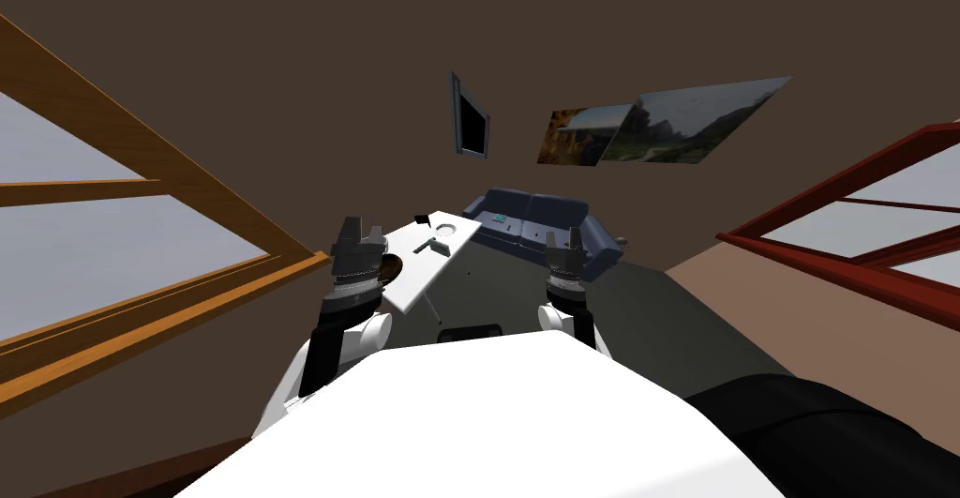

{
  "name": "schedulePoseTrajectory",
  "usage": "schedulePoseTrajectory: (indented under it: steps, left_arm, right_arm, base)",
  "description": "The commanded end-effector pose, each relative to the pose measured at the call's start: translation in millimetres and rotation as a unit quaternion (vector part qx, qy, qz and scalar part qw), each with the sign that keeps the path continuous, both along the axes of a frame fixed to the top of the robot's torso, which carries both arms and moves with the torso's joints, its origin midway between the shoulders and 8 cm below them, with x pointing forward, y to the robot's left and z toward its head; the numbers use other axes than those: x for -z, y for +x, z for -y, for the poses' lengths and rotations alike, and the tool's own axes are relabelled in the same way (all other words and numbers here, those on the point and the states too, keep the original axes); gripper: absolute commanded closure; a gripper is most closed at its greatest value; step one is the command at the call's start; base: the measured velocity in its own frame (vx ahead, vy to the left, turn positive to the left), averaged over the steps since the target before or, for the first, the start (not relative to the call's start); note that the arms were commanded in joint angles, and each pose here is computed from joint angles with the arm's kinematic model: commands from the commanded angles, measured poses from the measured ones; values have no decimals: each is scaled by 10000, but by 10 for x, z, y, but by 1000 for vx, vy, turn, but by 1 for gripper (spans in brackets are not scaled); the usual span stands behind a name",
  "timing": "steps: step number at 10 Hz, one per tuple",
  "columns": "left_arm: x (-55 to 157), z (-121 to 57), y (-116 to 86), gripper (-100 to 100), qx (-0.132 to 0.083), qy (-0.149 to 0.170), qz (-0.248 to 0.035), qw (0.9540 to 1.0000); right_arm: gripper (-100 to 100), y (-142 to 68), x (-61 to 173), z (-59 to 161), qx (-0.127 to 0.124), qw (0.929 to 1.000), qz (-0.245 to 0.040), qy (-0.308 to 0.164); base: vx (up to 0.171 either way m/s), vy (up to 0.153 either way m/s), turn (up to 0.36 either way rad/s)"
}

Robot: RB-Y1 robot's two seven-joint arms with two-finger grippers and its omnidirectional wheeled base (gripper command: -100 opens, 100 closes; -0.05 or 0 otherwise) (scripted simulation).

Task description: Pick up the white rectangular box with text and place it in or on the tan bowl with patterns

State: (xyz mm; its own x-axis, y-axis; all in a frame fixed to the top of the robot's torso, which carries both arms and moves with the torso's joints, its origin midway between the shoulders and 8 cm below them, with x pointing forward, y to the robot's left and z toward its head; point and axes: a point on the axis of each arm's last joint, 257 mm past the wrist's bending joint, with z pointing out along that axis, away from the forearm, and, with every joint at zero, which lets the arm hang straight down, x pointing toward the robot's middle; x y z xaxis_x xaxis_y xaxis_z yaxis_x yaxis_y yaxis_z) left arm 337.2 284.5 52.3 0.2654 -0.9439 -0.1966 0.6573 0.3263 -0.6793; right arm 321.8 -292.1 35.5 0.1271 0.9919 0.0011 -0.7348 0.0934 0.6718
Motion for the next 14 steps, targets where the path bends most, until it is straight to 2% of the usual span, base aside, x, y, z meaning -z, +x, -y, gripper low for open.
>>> schedulePoseTrajectory:
  steps: [1,2,3,7,8,12,14]
  left_arm:
    - [101,-16,120,-100,45,79,-258,9996]
    - [158,-33,187,-100,57,110,-397,9991]
    - [167,-36,194,-100,54,106,-419,9991]
    - [421,-142,465,-100,42,185,-1020,9946]
    - [445,-149,480,-100,33,175,-1074,9941]
    - [686,-264,696,-100,-23,239,-1620,9865]
    - [818,-335,804,-100,-64,280,-1917,9810]
  right_arm:
    - [0,0,0,0,0,10000,0,0]
    - [0,0,0,0,0,10000,0,0]
    - [0,0,0,0,0,10000,0,0]
    - [0,0,0,0,0,10000,0,0]
    - [0,0,0,0,0,10000,0,0]
    - [0,0,0,0,0,10000,0,0]
    - [0,0,0,0,0,10000,0,0]
  base:
    - [14,-22,-32]
    - [23,-27,-32]
    - [17,-17,-2]
    - [27,-21,-19]
    - [22,-15,-14]
    - [27,-19,-17]
    - [33,-24,-18]
